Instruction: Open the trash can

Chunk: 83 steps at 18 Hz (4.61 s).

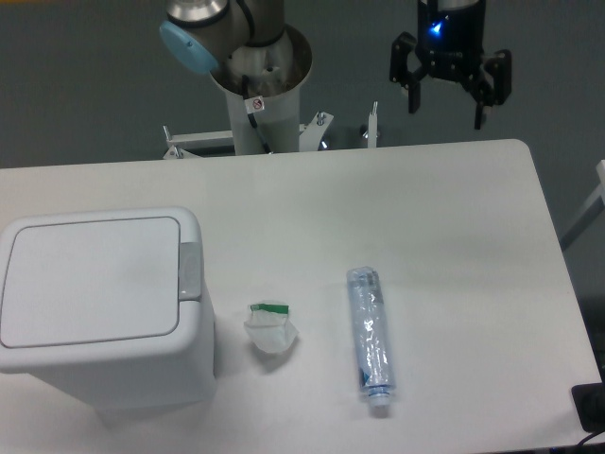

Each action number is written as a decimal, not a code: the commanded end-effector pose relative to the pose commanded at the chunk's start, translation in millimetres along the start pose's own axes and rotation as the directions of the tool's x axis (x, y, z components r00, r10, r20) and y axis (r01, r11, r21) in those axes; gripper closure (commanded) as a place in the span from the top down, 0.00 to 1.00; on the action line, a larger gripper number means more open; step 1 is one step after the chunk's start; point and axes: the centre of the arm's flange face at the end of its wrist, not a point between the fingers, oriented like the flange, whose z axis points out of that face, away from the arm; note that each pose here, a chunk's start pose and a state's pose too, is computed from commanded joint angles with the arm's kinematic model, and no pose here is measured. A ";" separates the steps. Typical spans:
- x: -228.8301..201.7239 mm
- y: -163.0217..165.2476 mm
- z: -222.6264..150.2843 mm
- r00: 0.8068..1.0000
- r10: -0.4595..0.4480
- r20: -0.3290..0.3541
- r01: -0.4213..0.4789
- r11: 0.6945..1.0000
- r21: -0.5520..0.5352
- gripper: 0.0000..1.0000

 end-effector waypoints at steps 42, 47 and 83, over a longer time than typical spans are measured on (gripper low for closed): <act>68.4 -253.9 51.6 0.628 -0.665 -0.403 0.754 0.649 0.105 1.00; 69.6 -257.3 54.4 0.625 -0.659 -0.419 0.756 0.645 0.112 1.00; 84.7 -273.0 73.0 0.635 -0.643 -0.428 0.737 0.671 0.084 1.00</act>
